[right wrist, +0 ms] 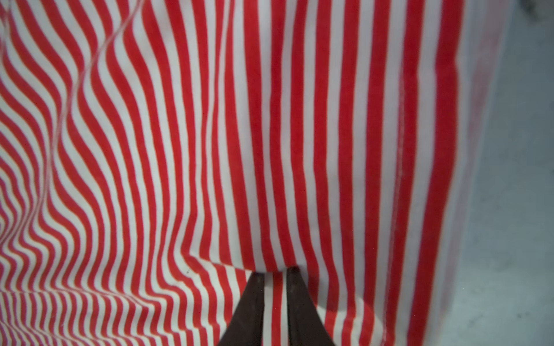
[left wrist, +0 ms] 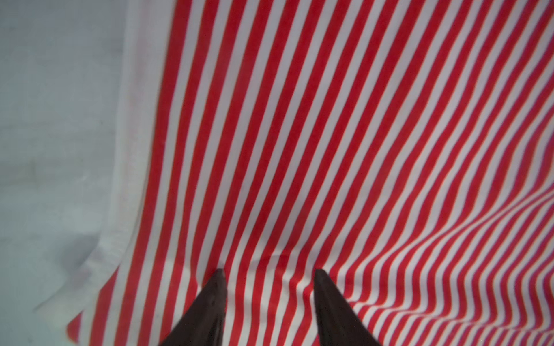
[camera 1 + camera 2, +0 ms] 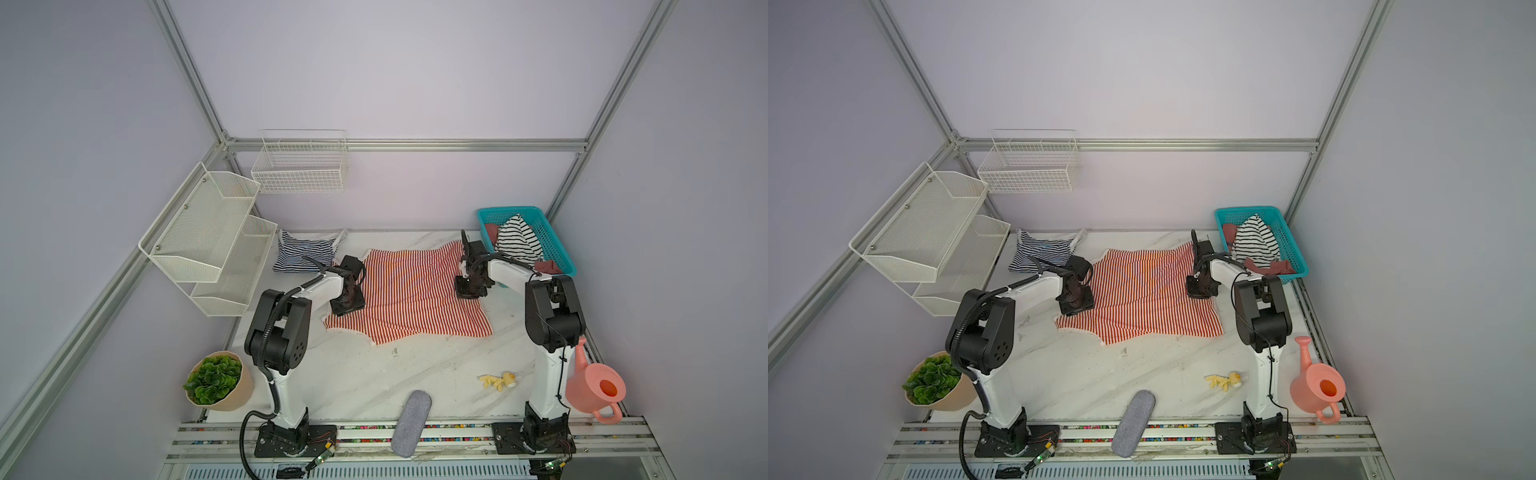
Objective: Fold and stack tank tops
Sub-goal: Rotate the tank top at the center of the table, then fold the tank top at the top-center of the table.
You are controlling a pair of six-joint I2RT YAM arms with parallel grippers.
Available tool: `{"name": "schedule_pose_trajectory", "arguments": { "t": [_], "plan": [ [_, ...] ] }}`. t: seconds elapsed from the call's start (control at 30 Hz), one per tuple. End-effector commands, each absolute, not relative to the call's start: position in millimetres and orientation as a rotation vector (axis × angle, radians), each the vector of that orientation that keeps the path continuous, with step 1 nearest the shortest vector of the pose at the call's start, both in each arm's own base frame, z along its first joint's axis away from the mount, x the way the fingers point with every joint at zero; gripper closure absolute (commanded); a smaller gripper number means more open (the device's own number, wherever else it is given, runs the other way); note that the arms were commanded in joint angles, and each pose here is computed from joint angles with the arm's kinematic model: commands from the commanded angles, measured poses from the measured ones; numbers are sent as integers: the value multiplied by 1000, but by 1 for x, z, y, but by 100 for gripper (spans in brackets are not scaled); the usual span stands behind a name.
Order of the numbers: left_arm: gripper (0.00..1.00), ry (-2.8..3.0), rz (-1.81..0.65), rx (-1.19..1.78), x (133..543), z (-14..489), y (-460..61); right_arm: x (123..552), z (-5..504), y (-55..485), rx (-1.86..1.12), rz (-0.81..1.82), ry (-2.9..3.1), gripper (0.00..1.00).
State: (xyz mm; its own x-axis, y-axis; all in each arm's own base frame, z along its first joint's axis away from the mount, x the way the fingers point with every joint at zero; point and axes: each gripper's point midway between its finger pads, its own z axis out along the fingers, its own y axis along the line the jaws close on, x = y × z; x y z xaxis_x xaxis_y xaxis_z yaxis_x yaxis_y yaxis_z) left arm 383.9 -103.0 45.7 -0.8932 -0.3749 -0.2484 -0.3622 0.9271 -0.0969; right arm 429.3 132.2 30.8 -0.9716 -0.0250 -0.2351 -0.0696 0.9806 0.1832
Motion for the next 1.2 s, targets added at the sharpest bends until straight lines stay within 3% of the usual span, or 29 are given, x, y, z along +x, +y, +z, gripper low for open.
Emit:
{"name": "schedule_pose_trajectory", "arguments": {
  "t": [0.0,0.1,0.23,0.33,0.43,0.6,0.8,1.17],
  "plan": [
    [40,2632,-206,-460,411,137,-115,429,73,129,-90,285,2816,74],
    [32,2562,-262,-413,403,173,-119,415,96,123,-46,274,2789,65],
    [34,2525,-295,-344,374,196,-126,387,108,104,23,190,2794,58],
    [41,2558,-302,-245,343,190,-141,364,108,91,94,138,2805,60],
    [48,2629,-308,-145,306,175,-162,347,112,86,147,145,2794,72],
    [52,2793,-272,-30,254,126,-193,330,116,80,206,149,2788,73],
    [37,2900,-137,-58,236,81,-197,311,92,70,275,90,2864,65],
    [27,2863,-32,-225,246,68,-186,289,64,53,328,-11,2943,58]
  ]
}}
